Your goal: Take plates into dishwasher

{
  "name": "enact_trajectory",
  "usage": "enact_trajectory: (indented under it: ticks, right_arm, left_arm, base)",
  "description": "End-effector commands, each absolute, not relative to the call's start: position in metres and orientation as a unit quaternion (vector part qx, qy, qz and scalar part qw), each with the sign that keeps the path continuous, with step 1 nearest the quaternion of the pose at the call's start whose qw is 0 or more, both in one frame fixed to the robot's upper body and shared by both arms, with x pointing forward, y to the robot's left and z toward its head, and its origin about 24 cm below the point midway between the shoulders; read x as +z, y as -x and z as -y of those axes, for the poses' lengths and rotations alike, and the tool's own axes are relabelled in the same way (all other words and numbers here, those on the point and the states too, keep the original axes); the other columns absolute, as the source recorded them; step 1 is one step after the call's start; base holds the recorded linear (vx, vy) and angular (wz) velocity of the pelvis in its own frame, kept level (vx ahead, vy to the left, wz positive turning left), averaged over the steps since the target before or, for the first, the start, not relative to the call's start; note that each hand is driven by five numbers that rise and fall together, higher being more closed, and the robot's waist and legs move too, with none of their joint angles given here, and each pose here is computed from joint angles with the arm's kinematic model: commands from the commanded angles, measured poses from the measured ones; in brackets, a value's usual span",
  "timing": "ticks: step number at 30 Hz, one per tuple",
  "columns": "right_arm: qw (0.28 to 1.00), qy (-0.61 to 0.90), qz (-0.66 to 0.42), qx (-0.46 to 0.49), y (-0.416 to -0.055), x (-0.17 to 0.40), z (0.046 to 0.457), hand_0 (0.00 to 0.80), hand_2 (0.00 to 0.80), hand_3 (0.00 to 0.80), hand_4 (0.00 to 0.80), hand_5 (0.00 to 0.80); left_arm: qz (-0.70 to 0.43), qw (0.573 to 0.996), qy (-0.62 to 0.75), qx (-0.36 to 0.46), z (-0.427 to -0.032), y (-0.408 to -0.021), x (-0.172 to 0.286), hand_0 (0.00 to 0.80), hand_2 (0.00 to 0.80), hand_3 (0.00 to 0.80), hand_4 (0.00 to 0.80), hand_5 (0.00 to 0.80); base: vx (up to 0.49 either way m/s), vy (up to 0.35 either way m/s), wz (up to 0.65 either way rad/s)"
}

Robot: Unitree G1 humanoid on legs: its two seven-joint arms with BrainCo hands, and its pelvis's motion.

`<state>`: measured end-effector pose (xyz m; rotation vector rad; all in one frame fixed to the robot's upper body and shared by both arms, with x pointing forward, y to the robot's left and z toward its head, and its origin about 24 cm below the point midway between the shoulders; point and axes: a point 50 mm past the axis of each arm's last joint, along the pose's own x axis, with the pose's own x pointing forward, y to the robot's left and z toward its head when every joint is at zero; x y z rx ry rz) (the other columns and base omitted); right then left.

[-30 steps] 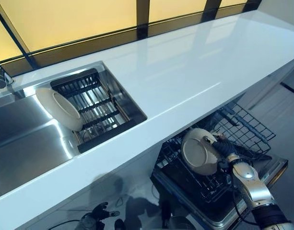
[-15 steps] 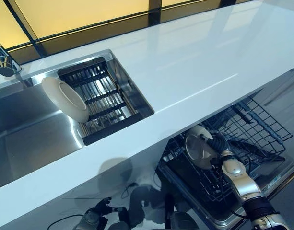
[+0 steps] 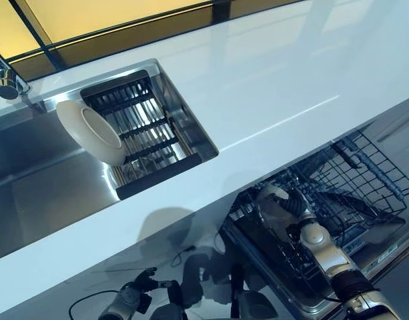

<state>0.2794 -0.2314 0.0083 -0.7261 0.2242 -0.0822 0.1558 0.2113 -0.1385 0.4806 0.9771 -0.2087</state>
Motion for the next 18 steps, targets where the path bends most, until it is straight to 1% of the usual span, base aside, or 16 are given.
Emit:
enact_trajectory:
  ticks: [1,10,18]
  right_arm:
    - [0.922,0.376,-0.088,-0.045,-0.296,0.015,0.222,0.800,0.800,0.800,0.800,0.800]
    - [0.929,0.339,-0.140,-0.050,-0.290,-0.014,0.206,0.800,0.800,0.800,0.800,0.800]
    - [0.926,0.344,-0.151,-0.029,-0.286,-0.025,0.188,0.800,0.800,0.800,0.800,0.800]
  left_arm:
    - [-0.439,0.859,-0.238,-0.109,-0.205,-0.177,-0.131,0.000,0.000,0.000,0.000,0.000]
    - [-0.433,0.863,-0.233,-0.115,-0.197,-0.181,-0.131,0.000,0.000,0.000,0.000,0.000]
    - [-0.430,0.866,-0.227,-0.118,-0.191,-0.182,-0.131,0.000,0.000,0.000,0.000,0.000]
  base:
    - [0.000,0.000,0.00]
    - [0.010,0.024,0.03]
    - [0.012,0.029,0.03]
